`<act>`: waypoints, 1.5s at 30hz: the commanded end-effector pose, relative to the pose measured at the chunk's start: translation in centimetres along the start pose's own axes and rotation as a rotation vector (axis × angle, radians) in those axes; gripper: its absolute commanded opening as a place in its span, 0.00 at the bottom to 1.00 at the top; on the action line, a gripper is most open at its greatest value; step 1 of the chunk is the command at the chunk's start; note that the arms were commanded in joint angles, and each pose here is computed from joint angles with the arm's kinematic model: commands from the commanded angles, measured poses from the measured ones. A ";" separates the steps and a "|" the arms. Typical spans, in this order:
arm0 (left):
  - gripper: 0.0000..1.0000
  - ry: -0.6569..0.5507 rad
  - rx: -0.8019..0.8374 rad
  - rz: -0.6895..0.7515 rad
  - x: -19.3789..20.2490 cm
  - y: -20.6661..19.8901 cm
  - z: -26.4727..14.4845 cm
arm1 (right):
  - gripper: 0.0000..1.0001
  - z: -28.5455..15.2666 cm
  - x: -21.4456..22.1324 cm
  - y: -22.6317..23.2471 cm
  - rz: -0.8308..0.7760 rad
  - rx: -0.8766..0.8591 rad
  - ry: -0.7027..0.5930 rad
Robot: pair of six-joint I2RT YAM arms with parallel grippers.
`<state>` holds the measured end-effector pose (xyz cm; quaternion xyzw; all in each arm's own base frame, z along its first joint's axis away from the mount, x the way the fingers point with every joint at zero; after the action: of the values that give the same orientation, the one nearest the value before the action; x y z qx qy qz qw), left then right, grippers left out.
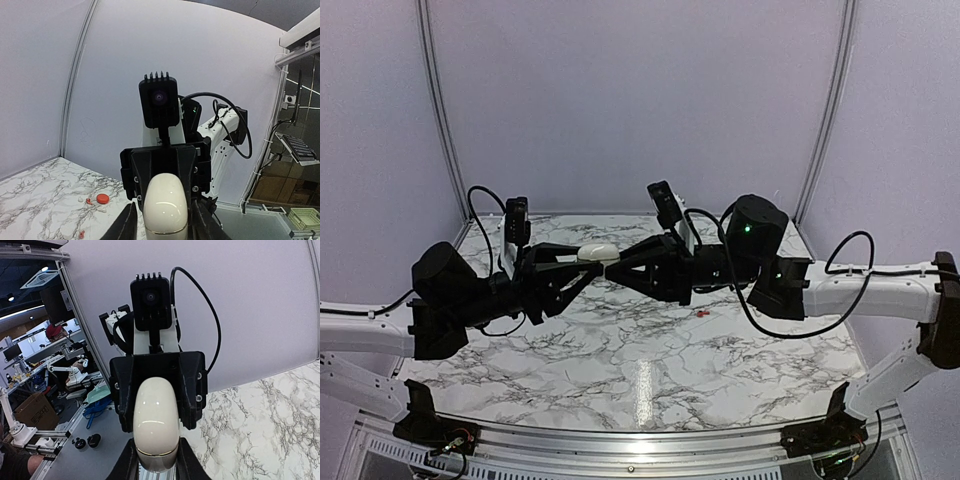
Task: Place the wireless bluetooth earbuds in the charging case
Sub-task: Pass from the right arm to the left
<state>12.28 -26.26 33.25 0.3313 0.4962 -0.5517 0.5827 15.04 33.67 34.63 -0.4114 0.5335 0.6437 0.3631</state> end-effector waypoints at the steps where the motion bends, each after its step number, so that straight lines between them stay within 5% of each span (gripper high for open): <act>1: 0.39 -0.024 0.010 0.003 -0.2 -0.2 -0.1 | 0.08 -0.4 -1.3 1.3 -0.044 -0.016 -0.044; 45: 0.51 -0.030 0.020 0.004 -0.5 -0.3 0.1 | 0.08 -0.2 -0.7 0.9 -0.029 -0.014 -0.024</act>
<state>12.25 -26.22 32.56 0.3308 0.5043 -0.5527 0.5751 14.89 33.36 35.09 -0.4097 0.5297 0.6441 0.3696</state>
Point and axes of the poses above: each gripper's point midway between its finger pads, its own z axis out along the fingers, its own y axis along the line the jaws close on, x = y × z, the point moved 9 cm from there along -z, back along the fingers, and after that the axes turned 5 degrees about z, right-handed, at the moved point
